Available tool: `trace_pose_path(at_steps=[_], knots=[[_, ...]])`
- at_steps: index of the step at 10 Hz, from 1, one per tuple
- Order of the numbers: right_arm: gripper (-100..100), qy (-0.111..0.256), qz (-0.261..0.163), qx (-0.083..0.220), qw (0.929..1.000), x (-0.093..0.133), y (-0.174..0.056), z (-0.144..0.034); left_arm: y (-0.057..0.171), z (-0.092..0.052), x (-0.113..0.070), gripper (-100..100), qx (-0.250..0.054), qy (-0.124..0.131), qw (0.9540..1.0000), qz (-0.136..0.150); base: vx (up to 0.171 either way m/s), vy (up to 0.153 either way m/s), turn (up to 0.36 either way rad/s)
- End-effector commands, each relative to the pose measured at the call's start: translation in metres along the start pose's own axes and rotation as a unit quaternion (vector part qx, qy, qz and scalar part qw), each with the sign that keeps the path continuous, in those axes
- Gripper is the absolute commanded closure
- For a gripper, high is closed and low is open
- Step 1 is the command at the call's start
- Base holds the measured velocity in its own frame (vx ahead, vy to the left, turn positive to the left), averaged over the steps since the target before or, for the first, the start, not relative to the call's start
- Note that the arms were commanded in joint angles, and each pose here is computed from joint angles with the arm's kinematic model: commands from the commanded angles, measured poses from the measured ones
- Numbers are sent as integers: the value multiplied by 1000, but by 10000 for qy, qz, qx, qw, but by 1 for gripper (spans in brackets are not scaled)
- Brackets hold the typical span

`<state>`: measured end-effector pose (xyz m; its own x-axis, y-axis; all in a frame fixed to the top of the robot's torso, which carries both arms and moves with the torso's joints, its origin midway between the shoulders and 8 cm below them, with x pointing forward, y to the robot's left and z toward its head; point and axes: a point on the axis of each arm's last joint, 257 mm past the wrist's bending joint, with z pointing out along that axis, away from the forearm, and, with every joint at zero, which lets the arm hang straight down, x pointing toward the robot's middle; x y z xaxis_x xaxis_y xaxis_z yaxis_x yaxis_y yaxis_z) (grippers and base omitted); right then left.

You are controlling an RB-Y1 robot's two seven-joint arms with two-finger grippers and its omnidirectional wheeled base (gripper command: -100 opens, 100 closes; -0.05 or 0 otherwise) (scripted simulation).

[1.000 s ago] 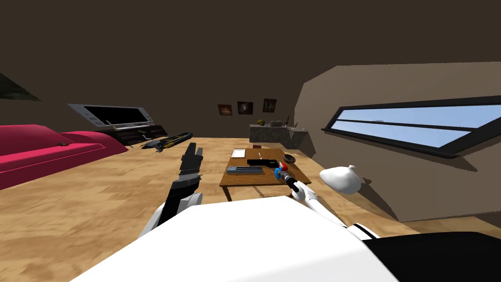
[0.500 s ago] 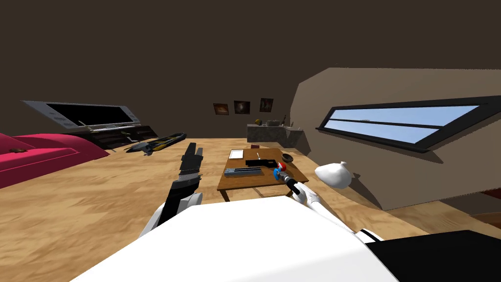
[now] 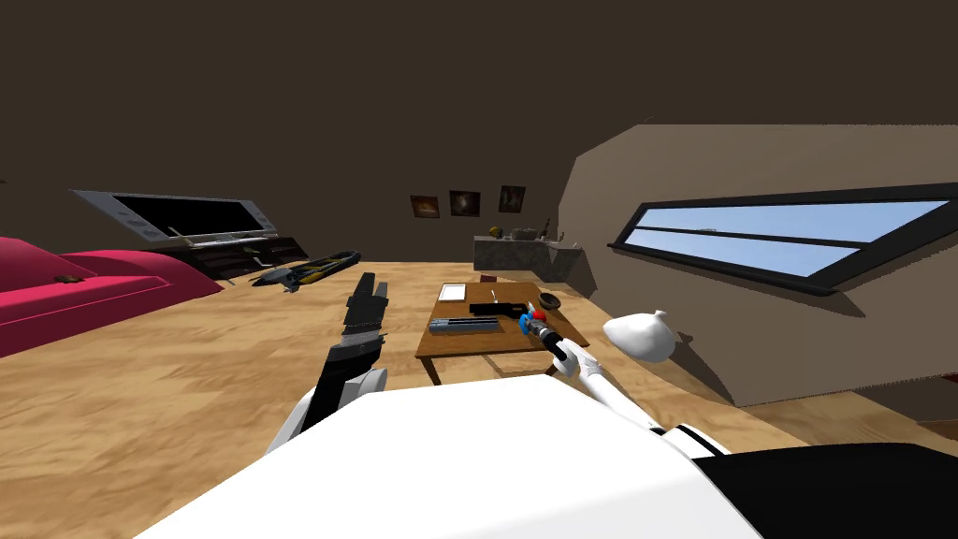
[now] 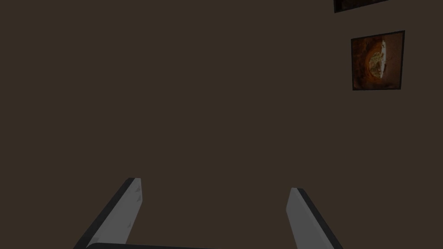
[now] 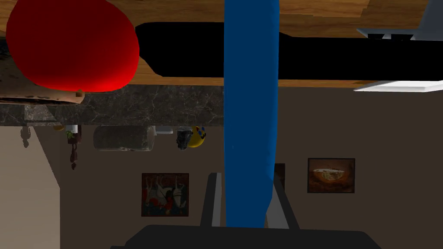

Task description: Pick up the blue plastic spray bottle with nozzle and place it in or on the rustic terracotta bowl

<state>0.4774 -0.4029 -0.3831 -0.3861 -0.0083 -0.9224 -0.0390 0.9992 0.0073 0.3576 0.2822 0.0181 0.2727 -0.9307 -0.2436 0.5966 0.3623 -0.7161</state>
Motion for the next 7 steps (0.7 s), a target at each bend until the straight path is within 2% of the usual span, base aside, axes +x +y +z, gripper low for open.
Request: trace_pose_path(at_steps=[1,5,6,7], knots=[[100,-296,53,-48,9995,-37,12,13,0,0,0,0,0,0,10000,0,-112,-94,145],[100,-610,203,-38,9979,-82,18,26,0,0,0,0,0,0,10000,0,-67,-103,113],[100,-721,296,8,9970,-101,16,31,0,0,0,0,0,0,10000,0,-62,-164,257],[100,-764,344,43,9965,-109,13,33,0,0,0,0,0,1,10000,1,-91,-218,254]])
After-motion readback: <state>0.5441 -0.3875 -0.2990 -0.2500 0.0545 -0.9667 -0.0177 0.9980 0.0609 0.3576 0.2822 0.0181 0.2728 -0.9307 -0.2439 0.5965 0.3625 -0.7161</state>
